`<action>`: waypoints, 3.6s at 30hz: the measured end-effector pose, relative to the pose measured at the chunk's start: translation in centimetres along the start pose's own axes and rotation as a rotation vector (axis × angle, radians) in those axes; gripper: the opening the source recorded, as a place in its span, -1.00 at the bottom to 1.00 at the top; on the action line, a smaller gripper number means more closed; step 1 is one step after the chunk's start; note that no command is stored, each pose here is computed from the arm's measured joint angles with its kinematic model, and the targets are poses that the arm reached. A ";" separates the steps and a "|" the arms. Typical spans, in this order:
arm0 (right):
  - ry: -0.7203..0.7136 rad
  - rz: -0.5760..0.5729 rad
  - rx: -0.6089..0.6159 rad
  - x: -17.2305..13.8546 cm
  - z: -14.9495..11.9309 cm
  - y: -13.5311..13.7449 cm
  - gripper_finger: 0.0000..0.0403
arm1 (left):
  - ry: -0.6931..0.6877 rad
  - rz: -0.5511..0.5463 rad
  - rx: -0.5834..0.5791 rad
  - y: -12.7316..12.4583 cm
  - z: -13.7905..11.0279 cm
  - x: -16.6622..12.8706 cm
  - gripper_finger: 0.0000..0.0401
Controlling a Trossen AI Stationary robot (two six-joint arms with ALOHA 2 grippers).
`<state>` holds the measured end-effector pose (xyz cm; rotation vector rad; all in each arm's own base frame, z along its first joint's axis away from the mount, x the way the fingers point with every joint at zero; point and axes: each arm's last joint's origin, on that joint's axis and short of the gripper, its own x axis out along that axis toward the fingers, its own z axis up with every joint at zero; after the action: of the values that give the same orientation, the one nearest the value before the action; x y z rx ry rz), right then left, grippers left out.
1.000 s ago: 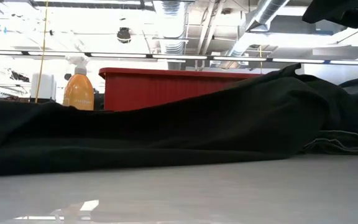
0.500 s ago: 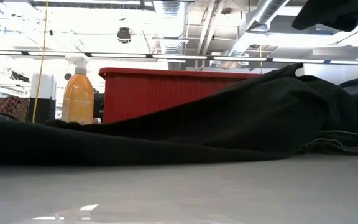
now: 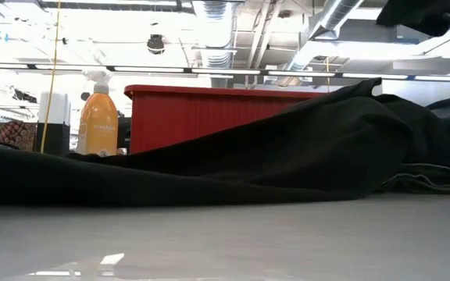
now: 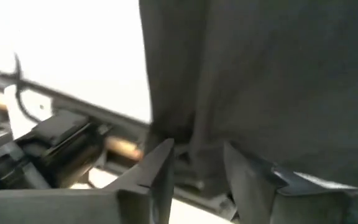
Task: Fold Laundry from Bin
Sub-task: Fold the black shirt
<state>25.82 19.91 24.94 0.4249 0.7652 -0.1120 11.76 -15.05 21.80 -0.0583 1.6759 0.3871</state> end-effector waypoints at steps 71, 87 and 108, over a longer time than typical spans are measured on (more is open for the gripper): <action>0.188 -0.004 0.000 -0.1 -5.2 -7.6 -0.52 | 0.134 -0.352 0.031 -14.4 -4.0 4.8 -1.00; 0.565 0.071 0.010 2.0 -10.5 -9.0 -0.52 | 0.154 -0.363 -0.024 -14.5 -4.0 4.7 -1.00; 0.333 0.073 0.178 -6.6 -4.7 -8.6 -0.52 | -0.092 -0.498 -0.043 -12.4 -2.5 1.5 -1.00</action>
<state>15.92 13.69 23.67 0.6499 1.0704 -0.0410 12.40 -27.12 17.82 -0.4729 1.4995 0.0471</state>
